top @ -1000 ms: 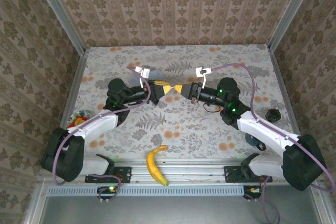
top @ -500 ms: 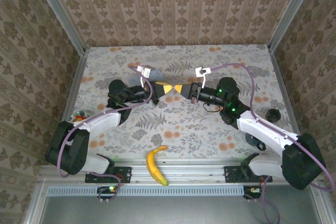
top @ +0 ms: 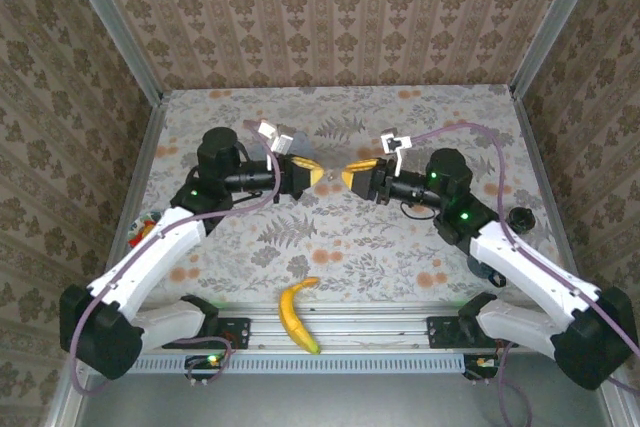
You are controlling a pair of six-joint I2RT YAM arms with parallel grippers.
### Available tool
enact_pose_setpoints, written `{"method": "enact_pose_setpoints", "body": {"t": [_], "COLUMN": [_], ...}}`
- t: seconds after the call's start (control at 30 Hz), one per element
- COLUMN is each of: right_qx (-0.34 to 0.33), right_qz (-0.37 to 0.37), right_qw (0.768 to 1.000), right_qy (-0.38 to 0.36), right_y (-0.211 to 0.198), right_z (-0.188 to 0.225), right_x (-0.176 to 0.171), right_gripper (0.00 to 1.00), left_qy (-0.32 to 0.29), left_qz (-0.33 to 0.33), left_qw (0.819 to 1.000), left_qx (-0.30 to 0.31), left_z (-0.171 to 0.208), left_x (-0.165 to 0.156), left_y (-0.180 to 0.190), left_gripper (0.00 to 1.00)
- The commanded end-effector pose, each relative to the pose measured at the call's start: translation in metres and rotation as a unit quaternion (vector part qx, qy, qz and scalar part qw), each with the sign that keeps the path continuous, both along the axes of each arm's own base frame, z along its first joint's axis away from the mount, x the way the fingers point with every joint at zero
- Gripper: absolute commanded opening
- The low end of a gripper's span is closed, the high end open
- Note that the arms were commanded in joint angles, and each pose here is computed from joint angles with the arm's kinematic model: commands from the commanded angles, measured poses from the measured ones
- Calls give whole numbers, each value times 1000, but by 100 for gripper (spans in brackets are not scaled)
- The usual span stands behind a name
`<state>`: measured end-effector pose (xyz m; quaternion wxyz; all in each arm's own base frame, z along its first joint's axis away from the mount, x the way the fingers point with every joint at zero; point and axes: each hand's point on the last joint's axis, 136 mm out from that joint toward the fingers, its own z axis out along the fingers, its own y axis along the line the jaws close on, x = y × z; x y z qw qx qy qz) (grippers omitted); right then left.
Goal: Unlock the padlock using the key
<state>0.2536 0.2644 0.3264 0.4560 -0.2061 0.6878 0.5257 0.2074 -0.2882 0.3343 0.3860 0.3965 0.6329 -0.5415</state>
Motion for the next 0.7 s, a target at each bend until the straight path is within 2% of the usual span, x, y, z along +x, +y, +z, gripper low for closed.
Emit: {"method": "enact_pose_setpoints", "body": {"t": [0.0,0.1,0.23,0.67], "right_qx": [-51,-75,-76,-81], "right_qz": [40,74,125,168], "right_qw": [996,991,985,980], "right_qy": [-60,-77,-88,-75], "right_y": [3,11,24,42], "right_z": [2,3,8,1], "right_x": [-25,-42,-57,-53], "right_gripper": [37,37,35,32], "left_qy": [-29,-51,-69,-92], "left_qz": [-32,-66,-84,-114], "left_qw": [995,993,990,987], "left_qx": [85,80,89,62], "left_z": [-30,-22,-22,-14], "left_x": [-23,-37,-46,-63], "left_y": [12,11,10,9], "left_gripper": [0,0,0,0]}}
